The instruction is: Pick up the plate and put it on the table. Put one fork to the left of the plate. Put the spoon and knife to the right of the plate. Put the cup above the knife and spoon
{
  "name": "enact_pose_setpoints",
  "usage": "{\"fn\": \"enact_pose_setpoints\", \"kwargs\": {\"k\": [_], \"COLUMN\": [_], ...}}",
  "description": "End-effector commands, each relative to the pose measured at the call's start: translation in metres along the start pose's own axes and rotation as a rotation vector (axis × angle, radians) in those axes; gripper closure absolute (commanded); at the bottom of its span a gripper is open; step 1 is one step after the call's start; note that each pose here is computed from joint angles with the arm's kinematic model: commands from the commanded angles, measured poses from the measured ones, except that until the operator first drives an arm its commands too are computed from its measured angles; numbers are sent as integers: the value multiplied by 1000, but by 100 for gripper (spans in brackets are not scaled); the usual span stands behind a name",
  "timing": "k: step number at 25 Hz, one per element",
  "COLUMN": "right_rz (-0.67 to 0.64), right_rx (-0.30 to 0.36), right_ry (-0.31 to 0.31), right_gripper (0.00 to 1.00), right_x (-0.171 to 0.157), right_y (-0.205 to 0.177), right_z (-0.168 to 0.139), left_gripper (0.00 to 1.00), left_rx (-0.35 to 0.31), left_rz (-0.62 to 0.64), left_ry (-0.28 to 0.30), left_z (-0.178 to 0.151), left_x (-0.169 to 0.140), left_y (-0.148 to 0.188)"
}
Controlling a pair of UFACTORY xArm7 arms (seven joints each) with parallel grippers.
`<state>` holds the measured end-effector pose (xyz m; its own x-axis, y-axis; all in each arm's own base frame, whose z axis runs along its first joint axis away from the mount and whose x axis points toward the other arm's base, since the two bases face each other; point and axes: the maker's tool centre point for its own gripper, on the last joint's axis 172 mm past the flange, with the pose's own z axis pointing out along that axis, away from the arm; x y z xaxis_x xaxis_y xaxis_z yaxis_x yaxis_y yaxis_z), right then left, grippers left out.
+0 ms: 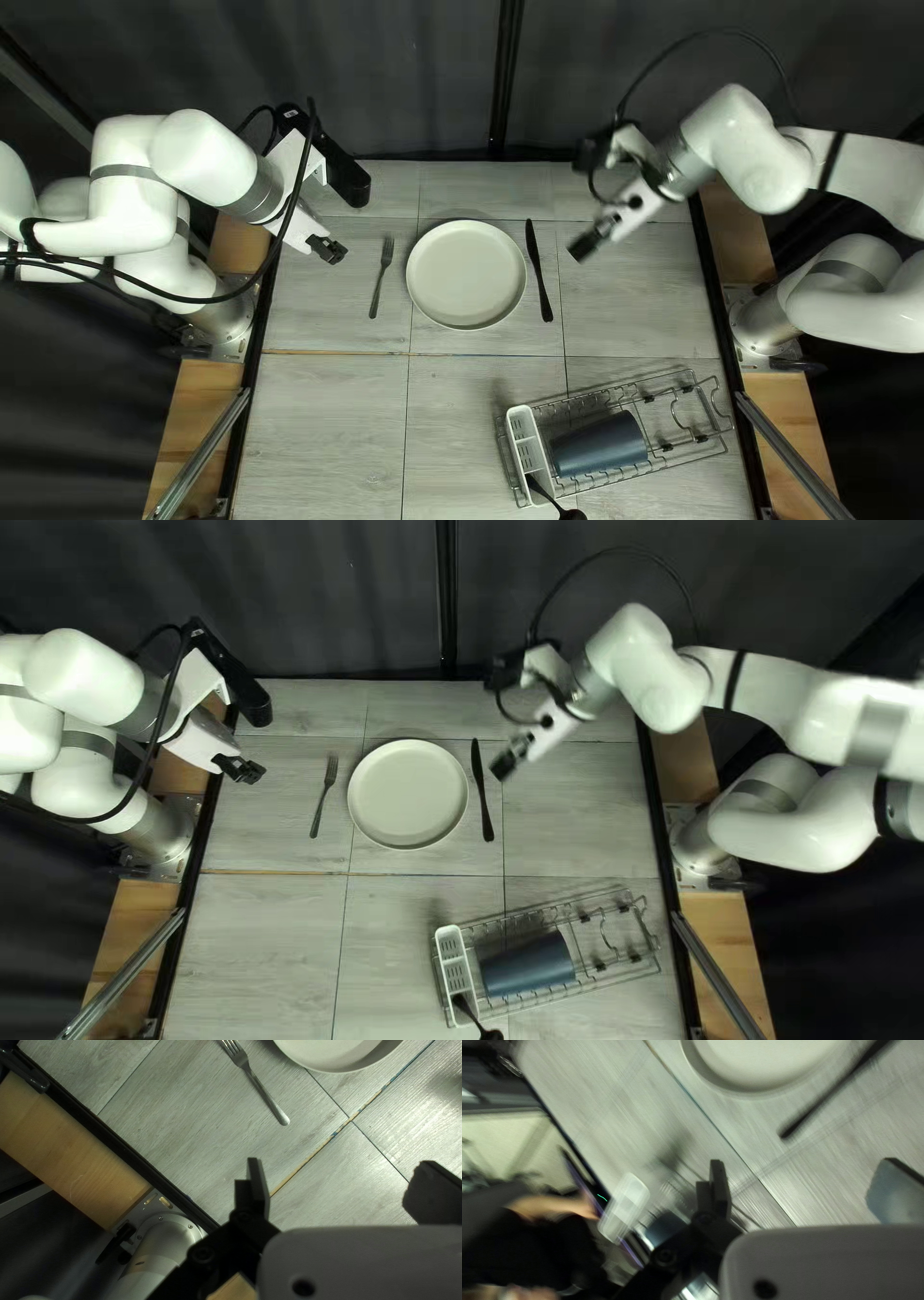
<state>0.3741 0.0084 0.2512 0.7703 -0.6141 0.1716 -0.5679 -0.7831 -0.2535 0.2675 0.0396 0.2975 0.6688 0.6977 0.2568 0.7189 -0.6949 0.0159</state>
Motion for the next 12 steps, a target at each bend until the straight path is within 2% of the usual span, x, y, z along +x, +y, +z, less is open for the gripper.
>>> {"fn": "enact_pose_setpoints", "kwargs": {"k": [1,12], "right_rz": [-60,-60], "right_rx": [-48,-48], "right_ry": [-27,-27], "right_gripper": [0,0], "right_x": [-17,-17], "right_y": [-18,-18], "right_z": [-1,-1], "left_gripper": [0,0], "left_rx": [0,0], "left_rz": [0,0], "left_ry": [0,0], "left_z": [0,0], "left_x": [0,0], "left_y": [0,0]}}
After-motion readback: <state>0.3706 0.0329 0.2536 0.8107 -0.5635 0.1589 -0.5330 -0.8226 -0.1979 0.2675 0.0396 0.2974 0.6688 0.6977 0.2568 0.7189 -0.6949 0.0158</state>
